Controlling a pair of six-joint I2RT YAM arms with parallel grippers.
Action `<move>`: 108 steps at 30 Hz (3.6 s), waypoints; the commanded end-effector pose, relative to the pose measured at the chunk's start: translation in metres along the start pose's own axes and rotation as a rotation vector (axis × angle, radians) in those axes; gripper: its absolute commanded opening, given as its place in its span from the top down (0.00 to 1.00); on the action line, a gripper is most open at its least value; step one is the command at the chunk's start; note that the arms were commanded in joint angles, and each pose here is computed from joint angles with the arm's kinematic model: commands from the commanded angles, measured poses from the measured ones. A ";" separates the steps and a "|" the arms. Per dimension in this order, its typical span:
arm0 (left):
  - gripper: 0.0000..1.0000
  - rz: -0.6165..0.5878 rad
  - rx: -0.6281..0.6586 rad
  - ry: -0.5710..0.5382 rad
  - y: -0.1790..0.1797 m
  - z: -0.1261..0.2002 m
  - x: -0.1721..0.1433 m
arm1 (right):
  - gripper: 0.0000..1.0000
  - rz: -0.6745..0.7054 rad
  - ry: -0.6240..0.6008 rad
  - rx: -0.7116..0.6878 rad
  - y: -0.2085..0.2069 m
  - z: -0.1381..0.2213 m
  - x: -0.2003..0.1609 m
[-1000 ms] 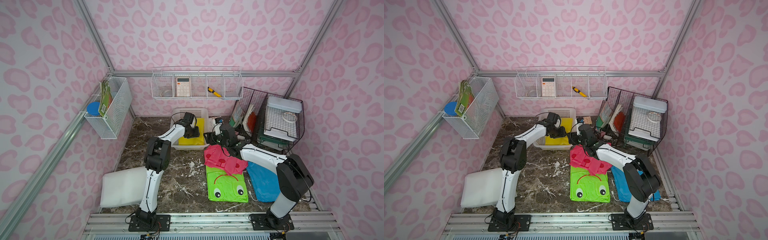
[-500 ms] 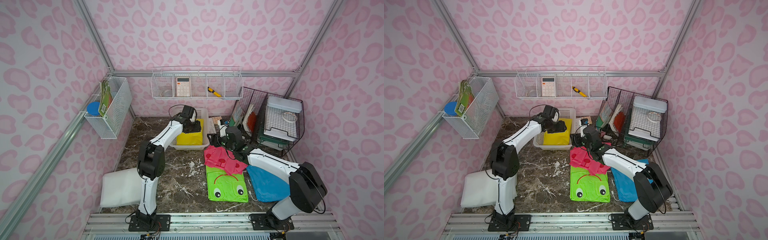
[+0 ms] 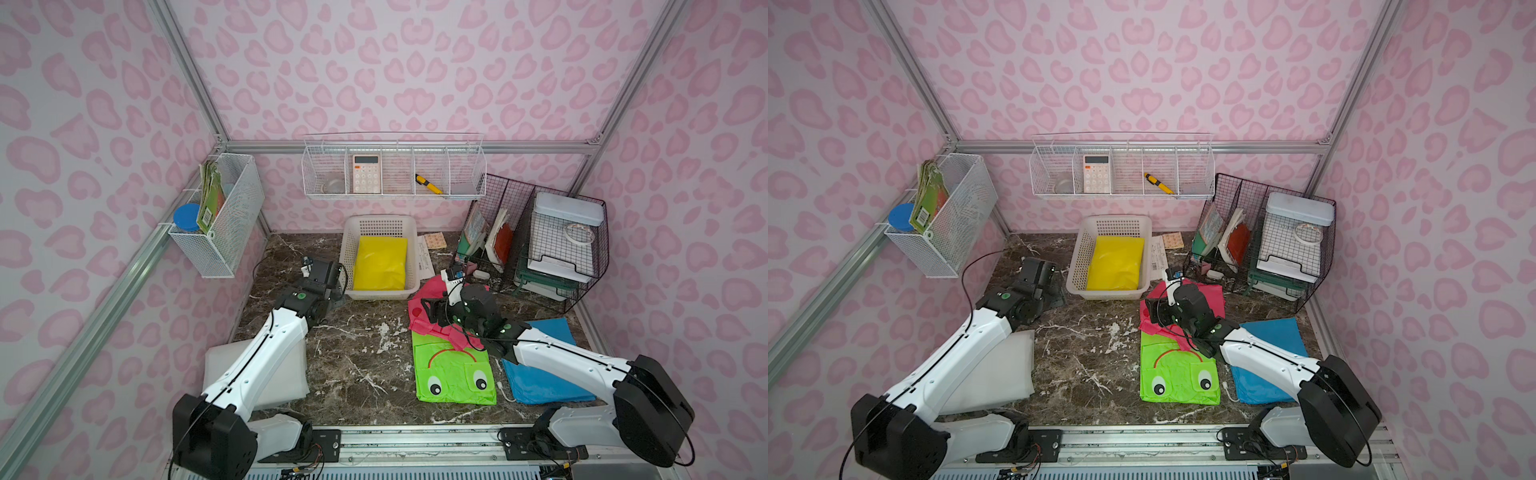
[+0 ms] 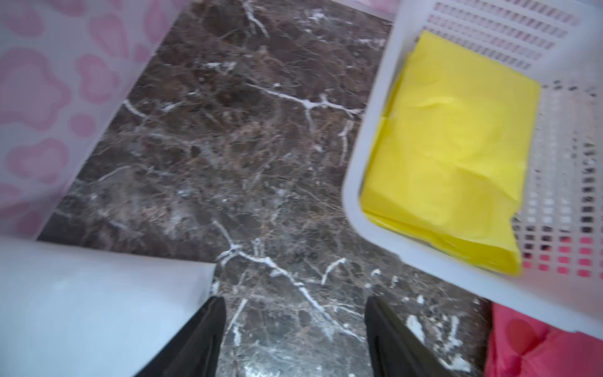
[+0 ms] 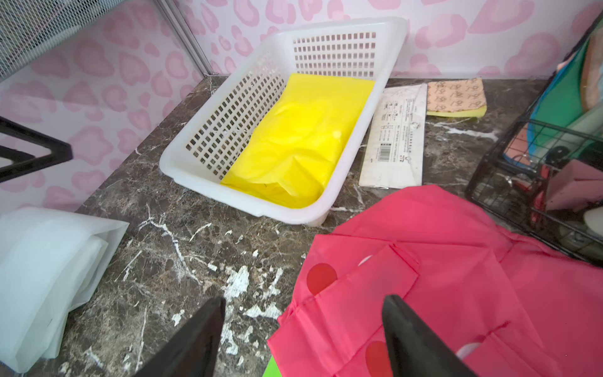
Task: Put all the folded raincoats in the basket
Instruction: Move the raincoat to the center of the board.
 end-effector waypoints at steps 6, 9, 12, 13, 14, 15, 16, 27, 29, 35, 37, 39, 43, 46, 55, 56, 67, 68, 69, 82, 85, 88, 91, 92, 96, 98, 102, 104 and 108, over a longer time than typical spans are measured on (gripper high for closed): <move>0.28 0.237 0.239 -0.043 0.086 -0.009 -0.015 | 0.22 -0.003 0.029 0.030 0.016 0.003 -0.019; 0.29 0.321 0.228 0.040 0.098 -0.029 -0.026 | 0.21 0.010 0.040 0.032 0.021 0.006 -0.022; 0.29 0.400 0.213 0.148 0.109 -0.051 -0.042 | 0.22 0.012 0.037 0.026 0.023 0.012 -0.024; 0.29 0.419 0.217 0.177 0.112 -0.057 -0.047 | 0.21 0.008 0.035 0.024 0.022 0.014 -0.025; 0.29 0.433 0.220 0.195 0.115 -0.062 -0.051 | 0.21 0.006 0.034 0.023 0.022 0.016 -0.027; 0.29 0.447 0.221 0.216 0.118 -0.066 -0.055 | 0.21 0.000 0.033 0.022 0.021 0.018 -0.028; 0.29 0.458 0.218 0.228 0.119 -0.070 -0.059 | 0.21 -0.004 0.030 0.019 0.020 0.020 -0.029; 0.29 0.378 0.093 0.440 0.082 -0.098 -0.102 | 0.21 0.005 -0.024 -0.035 0.011 0.037 -0.021; 0.29 0.332 0.086 0.429 0.071 -0.095 -0.110 | 0.21 0.005 -0.044 -0.045 0.010 0.039 -0.017; 0.29 0.239 0.020 0.426 0.040 -0.083 -0.126 | 0.20 0.010 -0.056 -0.074 0.006 0.042 -0.015; 0.29 0.207 -0.007 0.419 0.029 -0.076 -0.132 | 0.20 0.010 -0.055 -0.081 0.005 0.042 -0.016; 0.29 0.178 -0.036 0.418 0.018 -0.070 -0.140 | 0.20 0.010 -0.055 -0.085 0.004 0.042 -0.016; 0.29 0.083 -0.104 0.428 -0.014 -0.056 -0.162 | 0.20 -0.001 -0.058 -0.101 0.001 0.042 -0.017; 0.29 -0.027 -0.161 0.426 -0.041 -0.039 -0.178 | 0.20 -0.005 -0.061 -0.104 0.000 0.043 -0.016; 0.29 -0.287 -0.242 0.281 -0.075 0.030 -0.186 | 0.20 -0.002 -0.023 -0.067 0.003 0.033 -0.027; 0.29 -0.287 -0.220 0.259 -0.069 0.034 -0.180 | 0.20 -0.001 -0.019 -0.049 0.005 0.031 -0.028; 0.28 -0.066 0.035 0.073 0.061 0.037 -0.139 | 0.20 0.154 0.182 0.221 0.088 -0.046 -0.047; 0.28 -0.042 0.039 0.083 0.069 0.034 -0.142 | 0.20 0.171 0.208 0.245 0.097 -0.056 -0.053; 0.28 -0.027 0.034 0.091 0.073 0.031 -0.144 | 0.20 0.185 0.228 0.263 0.105 -0.063 -0.058; 0.30 -0.022 0.049 0.224 0.057 -0.023 -0.160 | 0.26 0.256 0.412 0.373 0.139 -0.088 -0.123; 0.31 -0.019 0.030 0.247 0.050 -0.038 -0.158 | 0.27 0.275 0.443 0.398 0.146 -0.077 -0.135; 0.32 -0.036 0.033 0.257 0.043 -0.049 -0.150 | 0.27 0.273 0.447 0.432 0.156 -0.064 -0.139; 0.32 -0.068 0.041 0.239 0.035 -0.053 -0.138 | 0.26 0.278 0.432 0.466 0.171 -0.053 -0.135; 0.32 -0.067 0.053 0.235 0.035 -0.053 -0.133 | 0.25 0.278 0.425 0.476 0.176 -0.050 -0.132; 0.27 -0.049 0.073 0.219 0.037 -0.047 -0.122 | 0.22 0.274 0.376 0.484 0.183 -0.041 -0.114; 0.20 -0.020 0.086 0.210 0.044 -0.040 -0.122 | 0.17 0.245 0.344 0.436 0.173 -0.041 -0.101; 0.10 0.042 0.104 0.179 0.063 -0.031 -0.127 | 0.16 0.119 0.300 0.419 0.142 -0.047 -0.077; 0.06 0.051 0.092 0.166 0.068 -0.031 -0.129 | 0.15 0.084 0.275 0.464 0.137 -0.049 -0.068; 0.04 0.099 0.099 0.214 0.075 -0.038 -0.136 | 0.15 0.008 0.303 0.476 0.132 -0.067 -0.065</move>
Point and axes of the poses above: each gripper's point midway between its finger pads, its own z axis back along the fingers, its own y axis along the line the jaws close on, x = y × z, the point moved 5 cm from there along z, back along the fingers, and after that the axes turned 5 degrees about z, right-handed, at the moved point
